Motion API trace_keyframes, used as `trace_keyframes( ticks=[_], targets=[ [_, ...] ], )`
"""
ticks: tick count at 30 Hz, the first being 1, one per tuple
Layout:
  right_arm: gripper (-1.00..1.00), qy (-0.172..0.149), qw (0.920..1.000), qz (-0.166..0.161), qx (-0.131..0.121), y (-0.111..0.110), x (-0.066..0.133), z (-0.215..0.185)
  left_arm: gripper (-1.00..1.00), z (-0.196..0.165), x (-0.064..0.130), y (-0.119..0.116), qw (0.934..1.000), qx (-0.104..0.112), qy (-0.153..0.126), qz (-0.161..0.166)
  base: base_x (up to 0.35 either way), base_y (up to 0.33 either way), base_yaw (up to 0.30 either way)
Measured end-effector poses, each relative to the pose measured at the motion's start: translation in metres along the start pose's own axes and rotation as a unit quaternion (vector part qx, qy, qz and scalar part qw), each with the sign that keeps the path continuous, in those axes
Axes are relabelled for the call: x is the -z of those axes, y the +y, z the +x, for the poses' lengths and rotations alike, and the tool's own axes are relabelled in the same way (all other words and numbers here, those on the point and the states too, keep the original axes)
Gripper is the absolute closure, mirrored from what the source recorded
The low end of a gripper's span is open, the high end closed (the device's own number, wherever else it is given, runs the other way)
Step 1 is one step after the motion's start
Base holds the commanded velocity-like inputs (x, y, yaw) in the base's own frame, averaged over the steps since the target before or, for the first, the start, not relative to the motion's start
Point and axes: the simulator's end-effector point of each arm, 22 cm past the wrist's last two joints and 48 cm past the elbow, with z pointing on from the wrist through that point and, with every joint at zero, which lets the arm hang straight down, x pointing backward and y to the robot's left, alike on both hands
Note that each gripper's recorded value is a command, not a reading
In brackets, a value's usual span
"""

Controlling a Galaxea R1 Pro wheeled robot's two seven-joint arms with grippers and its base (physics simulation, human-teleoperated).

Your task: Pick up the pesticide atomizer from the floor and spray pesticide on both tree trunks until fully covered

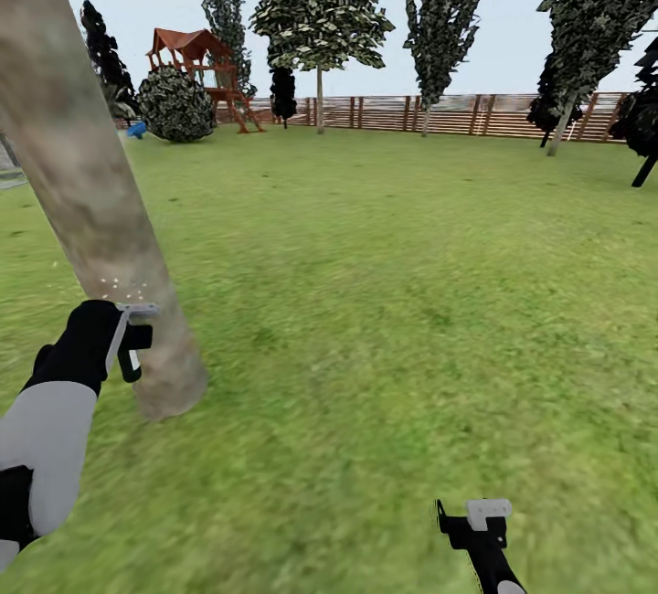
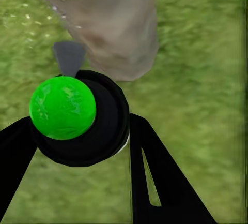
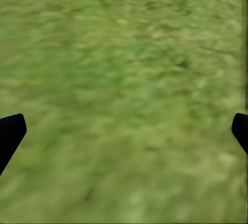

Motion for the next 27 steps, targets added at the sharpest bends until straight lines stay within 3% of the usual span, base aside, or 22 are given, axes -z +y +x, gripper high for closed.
trace_keyframes(
  ticks=[4,16,27],
  targets=[
    [-1.00,0.000,1.0000,0.000,0.000,0.0000,0.0000,0.0000,1.00,-0.0001,0.0000,0.0010,1.0000,0.001,0.000,-0.001,0.002,-0.275,0.055],
    [-1.00,0.000,1.0000,0.000,0.000,0.0003,0.0000,-0.0001,1.00,-0.0002,0.0003,0.0011,1.0000,0.001,0.000,-0.001,0.071,-0.274,0.257],
    [-1.00,0.000,1.0000,-0.001,0.000,0.0004,0.0001,-0.0001,1.00,0.0045,-0.0016,0.0011,1.0000,-0.001,0.003,-0.002,0.189,-0.234,0.038]
  ],
)
